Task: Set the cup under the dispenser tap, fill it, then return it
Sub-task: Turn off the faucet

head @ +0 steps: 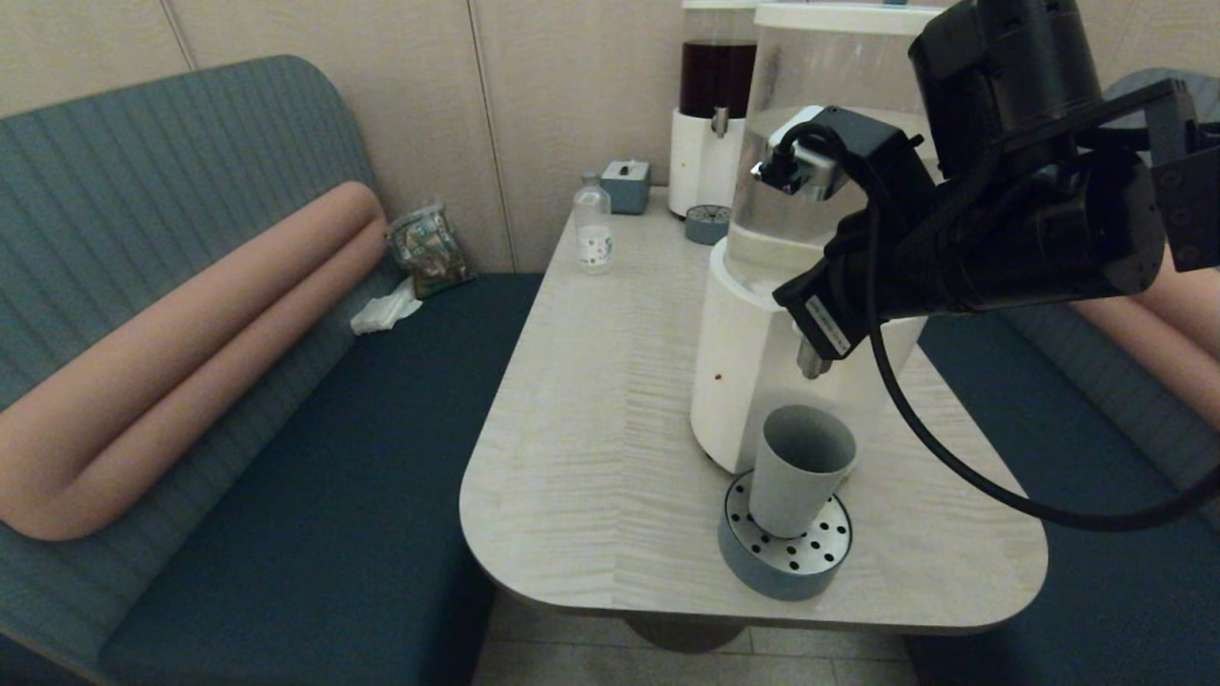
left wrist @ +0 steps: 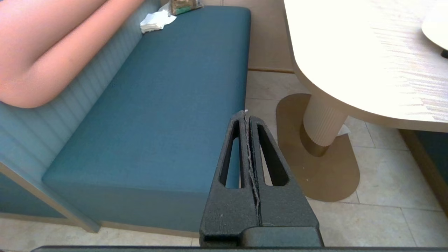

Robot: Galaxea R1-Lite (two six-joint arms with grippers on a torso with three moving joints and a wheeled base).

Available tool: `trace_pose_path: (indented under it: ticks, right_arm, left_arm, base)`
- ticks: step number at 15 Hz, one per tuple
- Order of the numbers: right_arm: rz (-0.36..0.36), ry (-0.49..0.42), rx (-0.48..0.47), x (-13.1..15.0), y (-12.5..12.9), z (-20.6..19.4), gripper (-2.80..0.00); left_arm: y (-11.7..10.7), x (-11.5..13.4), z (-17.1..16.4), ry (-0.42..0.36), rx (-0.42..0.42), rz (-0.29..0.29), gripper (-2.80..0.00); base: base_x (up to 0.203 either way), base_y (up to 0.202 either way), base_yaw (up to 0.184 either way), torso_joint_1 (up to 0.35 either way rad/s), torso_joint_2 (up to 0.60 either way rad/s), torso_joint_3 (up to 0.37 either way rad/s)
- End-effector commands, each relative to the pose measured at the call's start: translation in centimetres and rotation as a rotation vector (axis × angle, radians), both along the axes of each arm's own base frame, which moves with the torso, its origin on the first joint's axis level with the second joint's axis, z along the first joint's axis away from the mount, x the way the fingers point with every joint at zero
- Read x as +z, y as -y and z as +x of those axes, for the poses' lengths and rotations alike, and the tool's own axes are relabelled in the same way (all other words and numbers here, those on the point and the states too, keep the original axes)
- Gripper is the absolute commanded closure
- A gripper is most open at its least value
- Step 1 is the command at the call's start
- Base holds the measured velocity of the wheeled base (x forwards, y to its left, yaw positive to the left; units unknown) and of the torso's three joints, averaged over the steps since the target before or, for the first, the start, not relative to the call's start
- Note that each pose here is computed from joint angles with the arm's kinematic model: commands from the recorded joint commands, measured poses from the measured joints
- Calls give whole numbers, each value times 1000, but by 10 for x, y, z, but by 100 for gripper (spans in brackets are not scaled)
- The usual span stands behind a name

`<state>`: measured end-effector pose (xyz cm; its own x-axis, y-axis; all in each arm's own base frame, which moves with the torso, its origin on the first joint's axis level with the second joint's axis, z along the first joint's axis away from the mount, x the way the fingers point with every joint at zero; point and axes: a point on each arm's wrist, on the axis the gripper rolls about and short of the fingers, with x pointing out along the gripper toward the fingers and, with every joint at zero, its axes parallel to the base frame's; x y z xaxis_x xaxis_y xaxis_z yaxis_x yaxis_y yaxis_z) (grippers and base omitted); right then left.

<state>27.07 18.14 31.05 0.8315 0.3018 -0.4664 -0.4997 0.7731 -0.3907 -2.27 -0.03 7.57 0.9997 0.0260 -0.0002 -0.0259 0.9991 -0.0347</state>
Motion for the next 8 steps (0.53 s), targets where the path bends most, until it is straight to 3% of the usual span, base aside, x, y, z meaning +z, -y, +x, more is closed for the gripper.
trace_pose_path:
  ticks: [1, 8]
  right_arm:
    - [-3, 1, -4, 1, 2, -1, 0]
    - [-3, -1, -14, 1, 6, -2, 0]
  left_arm:
    - [0, 0, 0, -3, 2, -1, 0]
    - [0, 0, 0, -3, 2, -1, 0]
  base:
    - [0, 0, 0, 0, 0, 0]
    - [0, 0, 0, 0, 0, 0]
